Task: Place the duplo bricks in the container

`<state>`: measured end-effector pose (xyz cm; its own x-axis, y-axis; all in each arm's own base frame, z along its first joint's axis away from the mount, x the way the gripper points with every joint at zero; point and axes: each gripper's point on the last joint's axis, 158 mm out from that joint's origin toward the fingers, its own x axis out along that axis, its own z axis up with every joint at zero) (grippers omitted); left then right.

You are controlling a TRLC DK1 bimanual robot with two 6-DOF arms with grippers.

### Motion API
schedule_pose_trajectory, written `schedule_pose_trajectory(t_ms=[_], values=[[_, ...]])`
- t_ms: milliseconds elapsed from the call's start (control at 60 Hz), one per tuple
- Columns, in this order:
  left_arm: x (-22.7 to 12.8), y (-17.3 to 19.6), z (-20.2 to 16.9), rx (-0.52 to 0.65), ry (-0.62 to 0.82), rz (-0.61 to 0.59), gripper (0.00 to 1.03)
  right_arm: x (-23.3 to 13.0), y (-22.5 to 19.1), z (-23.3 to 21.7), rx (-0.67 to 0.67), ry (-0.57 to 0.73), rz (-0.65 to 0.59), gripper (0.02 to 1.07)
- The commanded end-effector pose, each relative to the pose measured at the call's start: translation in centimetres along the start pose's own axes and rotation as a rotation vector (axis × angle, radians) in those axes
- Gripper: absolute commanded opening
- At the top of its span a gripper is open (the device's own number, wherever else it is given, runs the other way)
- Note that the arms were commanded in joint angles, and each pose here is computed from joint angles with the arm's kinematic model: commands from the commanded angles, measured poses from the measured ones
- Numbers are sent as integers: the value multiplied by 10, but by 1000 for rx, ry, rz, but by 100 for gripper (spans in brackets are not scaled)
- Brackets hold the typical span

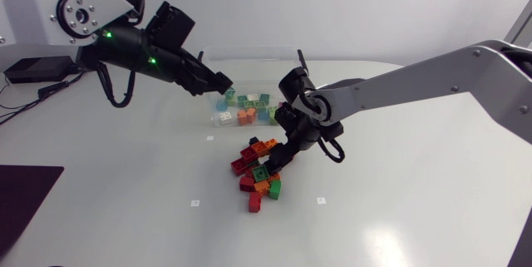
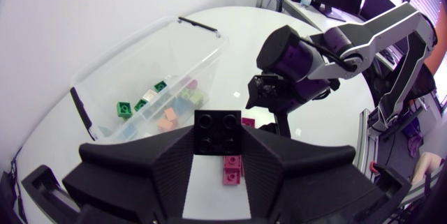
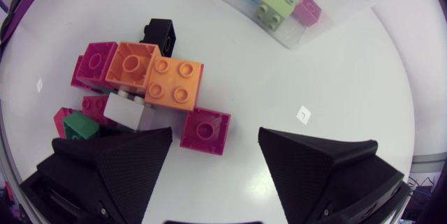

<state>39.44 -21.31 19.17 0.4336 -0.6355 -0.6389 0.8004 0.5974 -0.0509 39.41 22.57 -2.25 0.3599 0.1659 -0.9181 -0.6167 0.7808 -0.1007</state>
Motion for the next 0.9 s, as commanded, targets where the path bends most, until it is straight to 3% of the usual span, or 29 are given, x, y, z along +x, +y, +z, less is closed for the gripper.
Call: schedule_pose_trajectory(t_ms=[0,100,500,883], values=[[-11,4,11,-5,-48,14,27,8,-1,-1,21,25,-7,83],[-17,11,23,2,-91,30,27,12,-1,0,22,37,-5,77],[-16,29,45,15,-164,68,27,24,-4,-13,39,83,12,32],[11,56,54,13,-180,80,28,-12,-14,-37,55,61,2,31]])
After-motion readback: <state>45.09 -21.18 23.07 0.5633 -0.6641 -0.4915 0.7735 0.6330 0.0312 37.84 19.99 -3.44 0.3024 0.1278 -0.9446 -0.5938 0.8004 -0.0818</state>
